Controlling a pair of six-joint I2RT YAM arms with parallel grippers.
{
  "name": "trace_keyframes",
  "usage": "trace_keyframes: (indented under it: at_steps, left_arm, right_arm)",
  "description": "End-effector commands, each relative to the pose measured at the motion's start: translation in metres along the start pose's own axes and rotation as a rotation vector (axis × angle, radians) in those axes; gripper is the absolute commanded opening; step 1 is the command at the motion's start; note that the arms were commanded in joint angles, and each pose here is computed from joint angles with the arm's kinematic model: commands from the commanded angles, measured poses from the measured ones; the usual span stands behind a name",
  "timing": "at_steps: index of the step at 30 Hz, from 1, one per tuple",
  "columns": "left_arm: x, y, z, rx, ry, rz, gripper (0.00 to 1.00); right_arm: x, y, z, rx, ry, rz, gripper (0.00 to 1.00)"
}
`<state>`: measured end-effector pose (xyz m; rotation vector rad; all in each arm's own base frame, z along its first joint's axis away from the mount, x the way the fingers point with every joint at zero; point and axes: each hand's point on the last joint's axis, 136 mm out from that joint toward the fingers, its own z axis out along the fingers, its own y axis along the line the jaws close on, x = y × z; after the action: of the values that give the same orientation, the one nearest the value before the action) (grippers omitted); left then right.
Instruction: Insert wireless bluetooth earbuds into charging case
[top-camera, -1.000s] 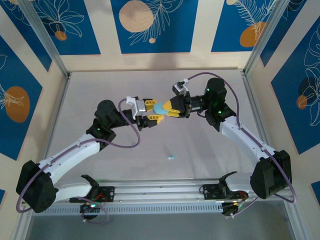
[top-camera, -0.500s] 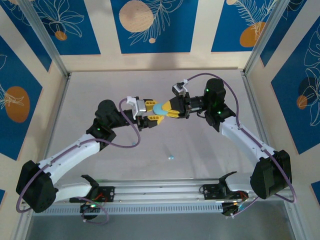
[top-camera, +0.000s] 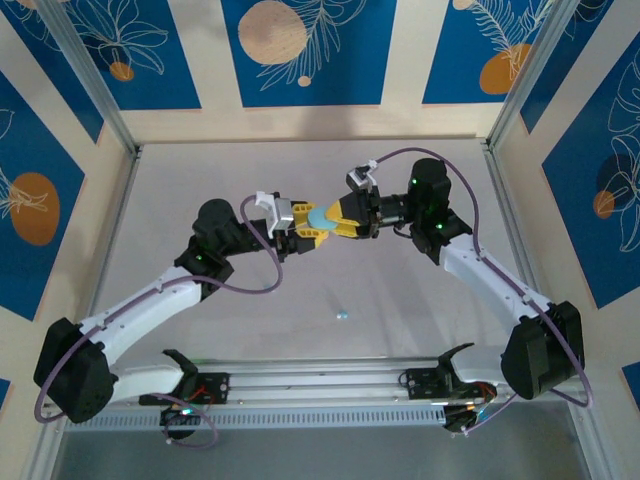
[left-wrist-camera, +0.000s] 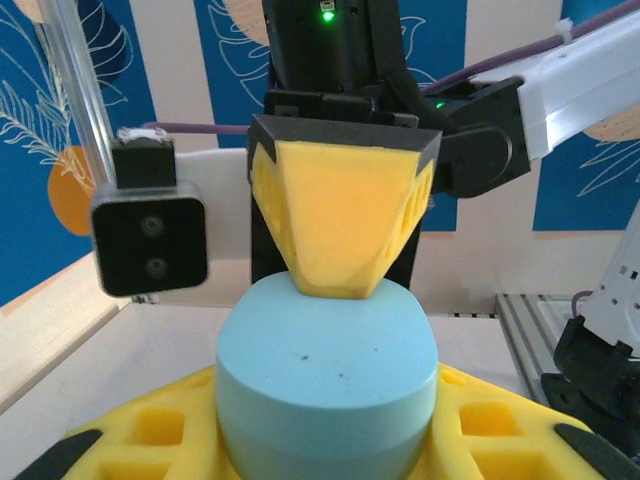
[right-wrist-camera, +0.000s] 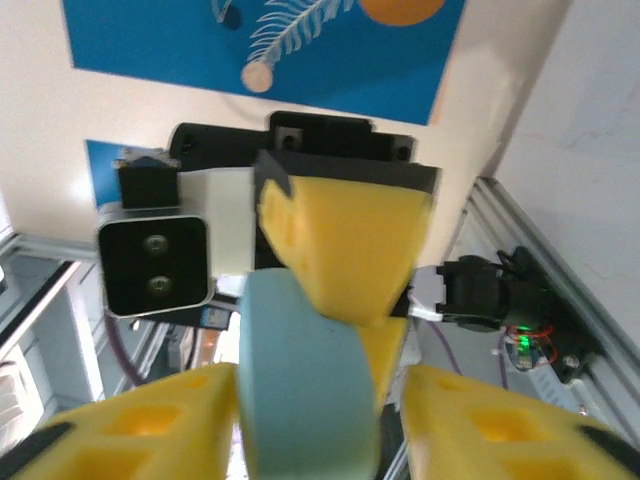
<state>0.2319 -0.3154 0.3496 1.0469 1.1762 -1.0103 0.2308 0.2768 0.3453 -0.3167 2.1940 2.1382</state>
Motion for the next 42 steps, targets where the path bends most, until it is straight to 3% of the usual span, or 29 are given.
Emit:
trace_keyframes:
  at_steps: [1,8,12,17,22,28,42]
  left_arm:
    - [-0.017,-0.004,-0.001,0.007,-0.043,0.021,0.24]
    - [0.003,-0.004,-0.002,-0.015,-0.001,-0.135,0.21]
    - [0.009,-0.010,-0.001,0.002,0.008,-0.197,0.21]
    - [0.010,-0.016,0.002,0.031,0.007,-0.228,0.21]
    - [0.008,-0.018,0.005,0.050,0.000,-0.230,0.21]
    - [0.012,-0.025,0.006,0.082,0.019,-0.219,0.21]
    - [0.016,-0.037,-0.002,0.118,0.052,-0.133,0.21]
  right_arm:
    - [-0.002,-0.009,-0.013,0.141,-0.111,-0.056,0.59]
    - [-0.004,-0.005,-0.045,0.395,-0.311,-0.405,0.66]
    - [0.009,-0.007,-0.042,0.465,-0.278,-0.633,0.66]
    - [0.019,-0.010,-0.031,0.500,-0.216,-0.711,0.67]
    - [0.021,-0.012,-0.022,0.500,-0.176,-0.719,0.68]
    - [0.010,-0.019,-0.027,0.552,-0.231,-0.678,0.67]
    - [-0.006,-0.028,-0.033,0.484,-0.254,-0.442,0.65]
